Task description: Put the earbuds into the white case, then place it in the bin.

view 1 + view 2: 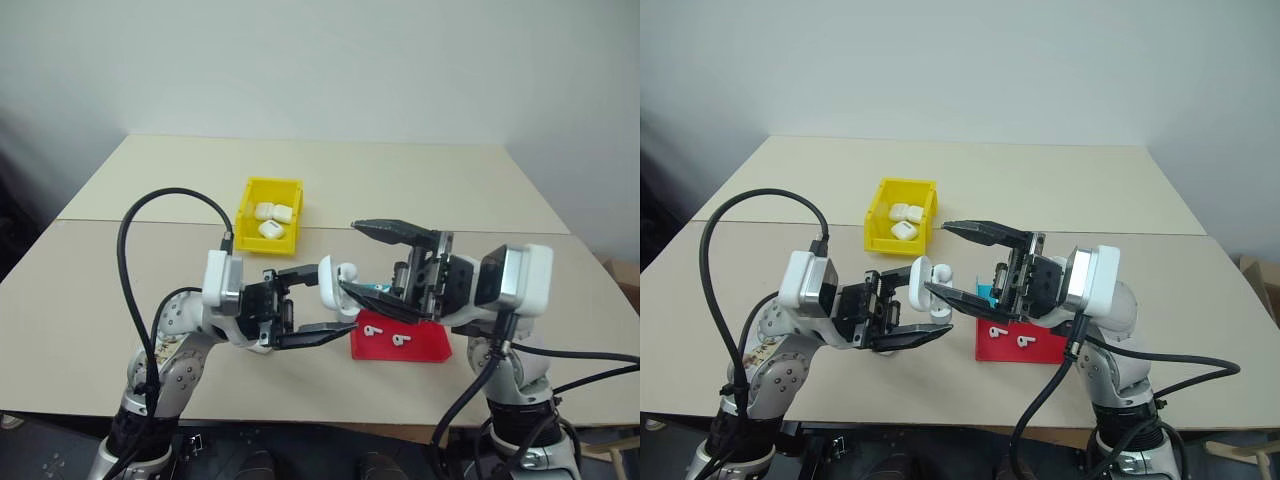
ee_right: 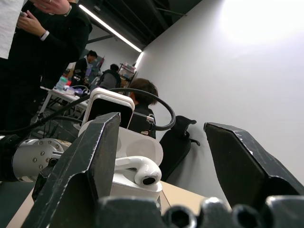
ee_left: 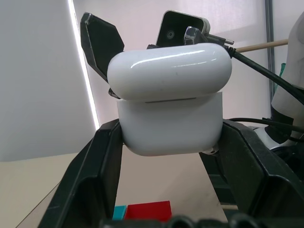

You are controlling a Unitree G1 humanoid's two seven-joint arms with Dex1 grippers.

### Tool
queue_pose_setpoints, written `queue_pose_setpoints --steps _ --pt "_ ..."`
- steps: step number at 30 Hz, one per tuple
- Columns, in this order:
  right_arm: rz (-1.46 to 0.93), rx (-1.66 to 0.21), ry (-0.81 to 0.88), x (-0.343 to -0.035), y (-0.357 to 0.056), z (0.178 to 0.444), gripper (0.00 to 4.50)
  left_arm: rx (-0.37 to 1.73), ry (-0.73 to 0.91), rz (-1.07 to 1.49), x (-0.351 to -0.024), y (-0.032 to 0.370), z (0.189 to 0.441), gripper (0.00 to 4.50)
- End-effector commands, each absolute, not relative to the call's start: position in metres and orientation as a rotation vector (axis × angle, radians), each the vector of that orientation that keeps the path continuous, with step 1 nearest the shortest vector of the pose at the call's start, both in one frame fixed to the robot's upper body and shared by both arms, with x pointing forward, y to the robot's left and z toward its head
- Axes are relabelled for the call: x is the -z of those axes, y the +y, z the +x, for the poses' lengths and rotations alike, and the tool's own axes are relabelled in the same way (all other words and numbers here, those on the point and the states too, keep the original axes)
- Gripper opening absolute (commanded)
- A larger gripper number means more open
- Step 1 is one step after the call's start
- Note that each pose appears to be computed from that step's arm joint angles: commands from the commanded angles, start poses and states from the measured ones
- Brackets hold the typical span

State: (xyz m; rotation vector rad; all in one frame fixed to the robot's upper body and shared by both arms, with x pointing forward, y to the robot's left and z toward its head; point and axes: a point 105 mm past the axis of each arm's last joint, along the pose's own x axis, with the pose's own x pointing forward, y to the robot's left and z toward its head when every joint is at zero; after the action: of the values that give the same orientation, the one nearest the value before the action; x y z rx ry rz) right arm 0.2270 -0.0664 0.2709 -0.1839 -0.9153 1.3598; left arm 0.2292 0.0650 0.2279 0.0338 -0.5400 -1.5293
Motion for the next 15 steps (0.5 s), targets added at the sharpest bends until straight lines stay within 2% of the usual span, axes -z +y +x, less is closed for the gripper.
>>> queue_pose_setpoints --steps 1,7,15 --pt "-0.133 -1.429 -0.899 -0.281 -0.068 0.219 3.46 1.53 -0.603 0.041 -0.235 0.067 0.224 2.76" --pt "-0.125 -1.558 -0.645 -0.29 -0.083 0.217 3.46 1.563 -0.592 0.071 -0.226 0.075 0.222 2.76" --pt "-0.331 -1.593 -0.314 -0.277 -0.095 0.227 3.46 1.623 -0.574 0.117 -0.219 0.075 0.223 2.76"
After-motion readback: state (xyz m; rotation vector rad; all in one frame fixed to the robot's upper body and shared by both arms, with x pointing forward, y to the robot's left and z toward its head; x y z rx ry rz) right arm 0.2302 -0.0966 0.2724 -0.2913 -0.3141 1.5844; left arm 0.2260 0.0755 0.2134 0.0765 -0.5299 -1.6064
